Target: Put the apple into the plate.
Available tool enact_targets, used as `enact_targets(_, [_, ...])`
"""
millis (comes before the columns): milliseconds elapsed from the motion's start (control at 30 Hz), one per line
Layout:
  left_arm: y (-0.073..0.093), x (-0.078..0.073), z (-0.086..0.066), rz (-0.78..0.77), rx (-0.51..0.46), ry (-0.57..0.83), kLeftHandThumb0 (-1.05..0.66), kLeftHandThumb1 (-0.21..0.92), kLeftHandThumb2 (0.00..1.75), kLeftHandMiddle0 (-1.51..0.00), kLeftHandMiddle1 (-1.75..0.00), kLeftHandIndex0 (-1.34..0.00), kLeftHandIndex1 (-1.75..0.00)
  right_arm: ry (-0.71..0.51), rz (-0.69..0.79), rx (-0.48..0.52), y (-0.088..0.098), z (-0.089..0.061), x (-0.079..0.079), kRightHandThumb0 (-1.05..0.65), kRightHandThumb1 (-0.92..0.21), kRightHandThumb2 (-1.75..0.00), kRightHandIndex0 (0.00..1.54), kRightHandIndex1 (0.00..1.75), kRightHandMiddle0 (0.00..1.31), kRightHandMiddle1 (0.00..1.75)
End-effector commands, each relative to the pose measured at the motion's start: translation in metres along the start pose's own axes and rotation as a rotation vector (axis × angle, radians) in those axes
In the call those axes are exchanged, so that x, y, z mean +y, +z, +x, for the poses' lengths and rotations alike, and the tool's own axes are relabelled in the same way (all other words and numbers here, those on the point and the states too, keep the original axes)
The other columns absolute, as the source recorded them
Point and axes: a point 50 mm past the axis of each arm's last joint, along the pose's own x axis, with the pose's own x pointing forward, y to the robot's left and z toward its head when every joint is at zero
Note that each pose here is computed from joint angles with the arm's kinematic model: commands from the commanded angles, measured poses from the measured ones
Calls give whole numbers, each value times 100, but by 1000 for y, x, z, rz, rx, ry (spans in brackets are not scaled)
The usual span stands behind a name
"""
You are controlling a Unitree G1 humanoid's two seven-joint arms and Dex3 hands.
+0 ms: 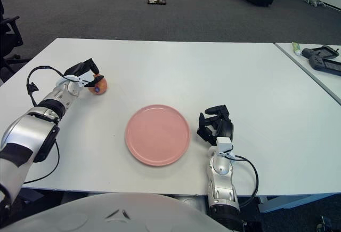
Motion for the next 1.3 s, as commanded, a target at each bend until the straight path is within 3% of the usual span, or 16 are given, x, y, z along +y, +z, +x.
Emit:
enact_targets(0, [-5, -10, -3, -10, 19, -36, -71, 70, 63, -109, -175, -55, -175, -4, 6, -12, 3, 3, 1, -39, -62, -94, 64, 150, 38, 175])
enact_targets(300, [-2, -10, -2, -31, 18, -48, -69, 65, 69, -107, -175, -52, -175, -10, 3, -11, 3, 2, 1, -39, -62, -94, 64, 150, 38, 175])
enact_targets(700, [6, -11, 0, -41, 1, -81, -67, 61, 77, -59, -174, -36, -175, -12, 6, -6, 4, 1, 1, -39, -63, -93, 62, 150, 37, 175])
enact_targets(867, [12, -15, 0, -26, -34, -130, -64, 55, 86, -36, -156, -22, -175, -5, 5, -11, 4, 2, 1, -39, -63, -92, 62, 151, 37, 175])
enact_targets(1267, [18, -27, -2, 138, -97, -278, -69, 48, 91, -15, -132, -2, -161, -9, 4, -15, 4, 3, 1, -40, -61, -95, 63, 149, 39, 175])
